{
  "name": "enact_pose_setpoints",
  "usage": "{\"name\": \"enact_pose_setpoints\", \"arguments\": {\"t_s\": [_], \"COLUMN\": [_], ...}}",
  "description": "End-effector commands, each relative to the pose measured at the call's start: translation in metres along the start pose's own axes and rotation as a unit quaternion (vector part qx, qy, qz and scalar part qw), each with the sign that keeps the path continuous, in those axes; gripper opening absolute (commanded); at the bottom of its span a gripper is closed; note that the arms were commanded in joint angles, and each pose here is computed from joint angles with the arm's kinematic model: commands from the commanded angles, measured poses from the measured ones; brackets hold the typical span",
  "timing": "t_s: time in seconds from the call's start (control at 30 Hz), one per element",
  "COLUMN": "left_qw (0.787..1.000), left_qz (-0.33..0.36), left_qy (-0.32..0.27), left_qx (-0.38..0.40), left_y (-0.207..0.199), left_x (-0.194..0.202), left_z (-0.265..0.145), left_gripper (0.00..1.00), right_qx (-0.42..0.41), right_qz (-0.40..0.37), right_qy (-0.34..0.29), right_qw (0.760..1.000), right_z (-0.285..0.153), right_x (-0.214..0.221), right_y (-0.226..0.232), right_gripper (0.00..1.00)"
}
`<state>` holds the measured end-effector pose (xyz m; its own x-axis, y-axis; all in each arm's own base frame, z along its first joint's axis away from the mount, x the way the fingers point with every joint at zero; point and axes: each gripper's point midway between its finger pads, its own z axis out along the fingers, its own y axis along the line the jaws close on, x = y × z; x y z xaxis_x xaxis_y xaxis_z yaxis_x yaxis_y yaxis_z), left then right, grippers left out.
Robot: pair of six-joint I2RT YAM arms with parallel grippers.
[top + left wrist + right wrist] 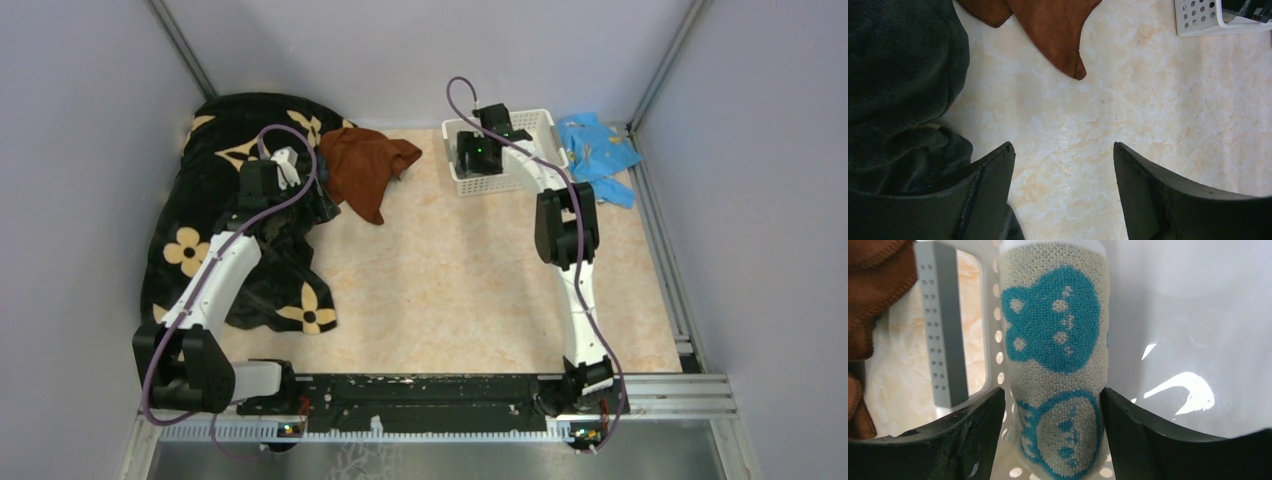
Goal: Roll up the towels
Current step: Place the towel in the bin, then pick up the towel at the corner of the board.
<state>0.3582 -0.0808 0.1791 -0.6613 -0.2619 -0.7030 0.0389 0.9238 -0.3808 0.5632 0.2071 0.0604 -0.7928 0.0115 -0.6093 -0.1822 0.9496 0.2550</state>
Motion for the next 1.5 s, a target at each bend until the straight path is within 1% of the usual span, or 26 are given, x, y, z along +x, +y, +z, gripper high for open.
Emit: {"name": "enact_pose_setpoints", "arguments": {"t_s": [0.0, 0.07, 0.17, 0.27, 0.37, 0.5, 0.6, 0.7, 0.8, 0.97, 1.1, 1.2, 1.33, 1.4, 1.47], "left_qw": [1.000, 1.000, 1.000, 1.000, 0.999, 0.998, 0.997, 0.993, 0.988, 0.978, 0.970, 0.964, 0.954, 0.949, 0.945], "left_qz": [-0.005, -0.006, -0.006, -0.012, -0.033, -0.043, -0.016, 0.025, 0.060, 0.116, 0.159, 0.173, 0.192, 0.202, 0.209], "left_qy": [0.005, 0.006, 0.005, 0.009, 0.028, 0.053, 0.058, 0.065, 0.062, 0.063, 0.039, 0.025, 0.011, -0.002, -0.007], "left_qx": [0.013, 0.017, 0.022, 0.026, 0.031, 0.002, -0.045, -0.090, -0.131, -0.160, -0.178, -0.202, -0.229, -0.241, -0.252], "left_y": [-0.002, -0.004, -0.005, -0.006, -0.009, -0.015, -0.021, -0.029, -0.026, -0.028, -0.035, -0.030, -0.022, -0.019, -0.015], "left_x": [0.003, 0.003, 0.003, 0.004, 0.010, 0.018, 0.023, 0.022, 0.016, 0.007, -0.004, -0.010, -0.010, -0.012, -0.014], "left_z": [0.001, 0.001, 0.001, 0.005, 0.014, 0.036, 0.065, 0.091, 0.118, 0.158, 0.185, 0.203, 0.223, 0.229, 0.233], "left_gripper": [0.78, 0.78, 0.77, 0.77, 0.75, 0.74, 0.74, 0.74, 0.75, 0.75, 0.75, 0.75, 0.75, 0.74, 0.69], "right_qx": [-0.017, -0.010, 0.000, 0.010, 0.008, -0.006, -0.028, -0.049, -0.057, -0.092, -0.102, -0.104, -0.105, -0.105, -0.103], "right_qz": [-0.001, -0.001, -0.003, -0.007, -0.012, -0.014, -0.003, 0.008, 0.021, 0.051, 0.056, 0.055, 0.055, 0.054, 0.053], "right_qy": [-0.110, -0.120, -0.127, -0.141, -0.160, -0.194, -0.200, -0.222, -0.245, -0.262, -0.263, -0.258, -0.248, -0.244, -0.247], "right_qw": [0.994, 0.993, 0.992, 0.990, 0.987, 0.981, 0.979, 0.974, 0.968, 0.959, 0.958, 0.959, 0.962, 0.963, 0.962], "right_z": [-0.065, -0.074, -0.087, -0.109, -0.138, -0.176, -0.193, -0.214, -0.233, -0.253, -0.259, -0.259, -0.256, -0.256, -0.257], "right_x": [-0.071, -0.077, -0.081, -0.085, -0.082, -0.062, -0.028, -0.006, 0.011, 0.042, 0.063, 0.076, 0.086, 0.087, 0.087], "right_y": [0.017, 0.016, 0.013, 0.012, 0.015, 0.017, 0.019, 0.022, 0.022, 0.027, 0.025, 0.024, 0.023, 0.023, 0.022], "right_gripper": [0.71, 0.76, 0.79, 0.80, 0.80, 0.81, 0.81, 0.81, 0.81, 0.83, 0.84, 0.84, 0.84, 0.84, 0.84]}}
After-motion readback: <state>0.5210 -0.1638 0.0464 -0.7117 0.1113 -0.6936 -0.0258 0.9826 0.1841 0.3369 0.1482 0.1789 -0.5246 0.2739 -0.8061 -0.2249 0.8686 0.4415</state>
